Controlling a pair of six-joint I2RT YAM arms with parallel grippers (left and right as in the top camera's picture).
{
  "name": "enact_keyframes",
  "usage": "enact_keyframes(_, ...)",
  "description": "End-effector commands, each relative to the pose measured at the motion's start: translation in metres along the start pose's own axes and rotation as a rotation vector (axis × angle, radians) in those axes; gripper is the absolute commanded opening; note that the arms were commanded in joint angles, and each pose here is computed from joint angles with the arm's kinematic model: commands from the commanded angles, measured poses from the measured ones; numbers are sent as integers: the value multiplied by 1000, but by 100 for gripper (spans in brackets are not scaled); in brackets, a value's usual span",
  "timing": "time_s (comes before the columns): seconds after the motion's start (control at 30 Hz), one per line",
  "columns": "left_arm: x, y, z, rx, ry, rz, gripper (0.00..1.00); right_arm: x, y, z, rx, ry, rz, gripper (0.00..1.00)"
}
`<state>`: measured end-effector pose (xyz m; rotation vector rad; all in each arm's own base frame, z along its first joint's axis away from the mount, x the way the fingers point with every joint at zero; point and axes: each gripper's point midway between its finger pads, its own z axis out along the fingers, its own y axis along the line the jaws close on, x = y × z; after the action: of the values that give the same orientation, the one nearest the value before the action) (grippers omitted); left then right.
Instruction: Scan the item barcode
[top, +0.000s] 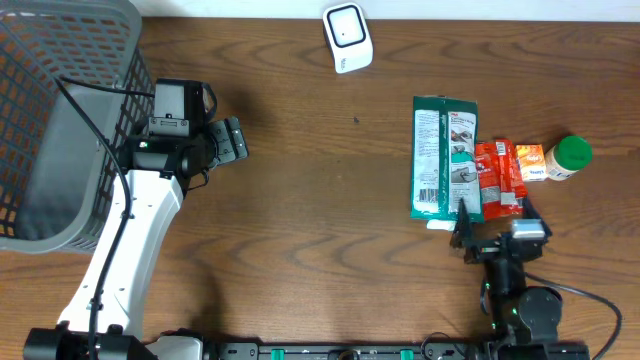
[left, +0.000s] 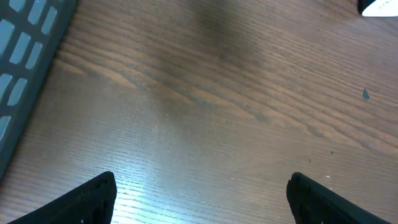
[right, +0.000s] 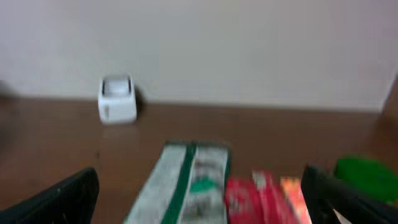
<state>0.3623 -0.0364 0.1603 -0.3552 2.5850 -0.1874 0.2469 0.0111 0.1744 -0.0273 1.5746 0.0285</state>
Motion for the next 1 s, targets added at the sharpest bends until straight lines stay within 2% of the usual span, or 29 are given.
enact_keyframes(0.0, -2, 3, 0, -14, -5, -1, 88, 10, -7, -1, 36, 40, 24, 99)
enact_keyframes(0.97, -2, 3, 0, -14, -5, -2, 88, 17, -6, -1, 31, 66, -11, 99)
